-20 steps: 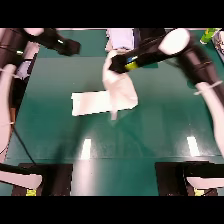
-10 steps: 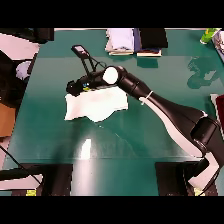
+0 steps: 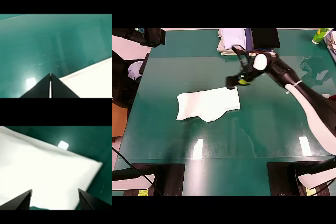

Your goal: Fold the shirts.

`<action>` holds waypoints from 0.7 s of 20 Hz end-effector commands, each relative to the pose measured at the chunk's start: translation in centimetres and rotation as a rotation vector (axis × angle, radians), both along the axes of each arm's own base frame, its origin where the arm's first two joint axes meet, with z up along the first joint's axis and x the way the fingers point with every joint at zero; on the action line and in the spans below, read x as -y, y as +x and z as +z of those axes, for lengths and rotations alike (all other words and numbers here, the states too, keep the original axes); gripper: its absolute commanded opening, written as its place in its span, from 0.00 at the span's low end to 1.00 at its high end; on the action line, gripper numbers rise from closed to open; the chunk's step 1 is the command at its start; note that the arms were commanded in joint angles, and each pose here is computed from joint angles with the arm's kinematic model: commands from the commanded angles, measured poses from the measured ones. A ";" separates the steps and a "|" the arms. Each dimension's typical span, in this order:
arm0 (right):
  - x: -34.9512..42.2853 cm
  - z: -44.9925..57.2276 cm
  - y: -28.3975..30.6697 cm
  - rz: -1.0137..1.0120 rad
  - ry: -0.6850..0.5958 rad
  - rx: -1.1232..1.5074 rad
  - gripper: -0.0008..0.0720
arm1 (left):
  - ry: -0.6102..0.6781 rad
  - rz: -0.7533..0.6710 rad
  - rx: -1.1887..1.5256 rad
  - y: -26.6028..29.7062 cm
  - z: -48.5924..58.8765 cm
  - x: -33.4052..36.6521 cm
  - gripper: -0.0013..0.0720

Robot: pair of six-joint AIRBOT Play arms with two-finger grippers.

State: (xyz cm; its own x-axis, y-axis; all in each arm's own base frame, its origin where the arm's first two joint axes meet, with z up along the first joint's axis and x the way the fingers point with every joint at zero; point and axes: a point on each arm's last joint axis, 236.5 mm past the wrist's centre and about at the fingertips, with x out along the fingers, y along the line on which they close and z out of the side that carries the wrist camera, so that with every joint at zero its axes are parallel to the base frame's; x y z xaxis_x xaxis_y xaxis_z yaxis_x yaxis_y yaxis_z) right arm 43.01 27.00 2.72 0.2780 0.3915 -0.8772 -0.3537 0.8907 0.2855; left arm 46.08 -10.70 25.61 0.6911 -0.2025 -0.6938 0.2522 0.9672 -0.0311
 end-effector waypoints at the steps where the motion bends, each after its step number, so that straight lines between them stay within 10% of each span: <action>1: 6.1 -3.3 -1.3 -0.107 -0.113 -0.142 0.94 | -0.017 -0.013 -0.002 0.0 0.0 0.5 0.06; 14: -0.9 -10.5 -1.8 -0.144 -0.053 -0.429 0.90 | 0.015 -0.037 -0.065 -1.2 -1.2 0.3 0.06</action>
State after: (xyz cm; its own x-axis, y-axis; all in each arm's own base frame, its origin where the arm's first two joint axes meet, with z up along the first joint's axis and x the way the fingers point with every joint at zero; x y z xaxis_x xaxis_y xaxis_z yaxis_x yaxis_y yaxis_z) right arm 42.24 27.18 -6.10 0.0073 0.3489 -0.9371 -0.0954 0.9331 0.3467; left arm 45.28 -11.11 24.91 0.6558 -0.2193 -0.7224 0.2791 0.9595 -0.0380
